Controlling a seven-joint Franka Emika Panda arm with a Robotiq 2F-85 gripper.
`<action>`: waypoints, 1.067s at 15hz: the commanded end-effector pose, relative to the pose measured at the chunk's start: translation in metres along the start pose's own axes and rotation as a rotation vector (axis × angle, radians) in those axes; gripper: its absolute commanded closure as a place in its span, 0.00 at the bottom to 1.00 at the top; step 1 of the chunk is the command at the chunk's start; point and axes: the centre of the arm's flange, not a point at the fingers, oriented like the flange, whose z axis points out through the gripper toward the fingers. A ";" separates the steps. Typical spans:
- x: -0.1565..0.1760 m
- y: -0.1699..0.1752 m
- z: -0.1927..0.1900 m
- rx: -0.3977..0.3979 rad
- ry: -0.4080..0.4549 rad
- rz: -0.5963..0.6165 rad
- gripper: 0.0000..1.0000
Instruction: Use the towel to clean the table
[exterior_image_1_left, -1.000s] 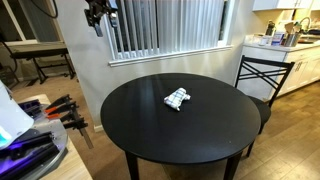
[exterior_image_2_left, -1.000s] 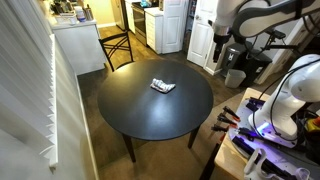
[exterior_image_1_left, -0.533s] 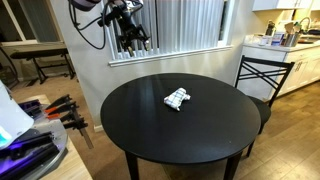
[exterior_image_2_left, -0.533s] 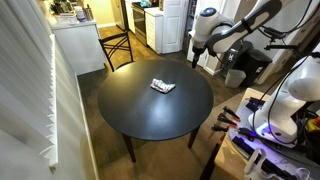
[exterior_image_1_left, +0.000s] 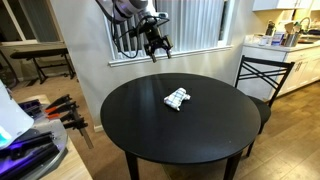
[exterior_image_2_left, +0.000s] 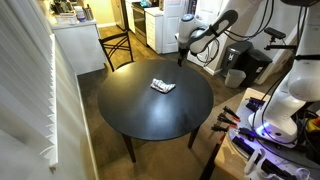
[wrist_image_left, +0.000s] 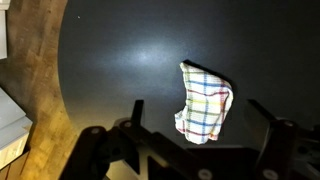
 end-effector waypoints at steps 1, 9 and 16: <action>0.005 -0.001 0.006 0.005 -0.003 -0.001 0.00; 0.006 0.001 0.006 -0.001 -0.003 -0.001 0.00; 0.061 -0.013 0.079 0.049 0.050 0.025 0.00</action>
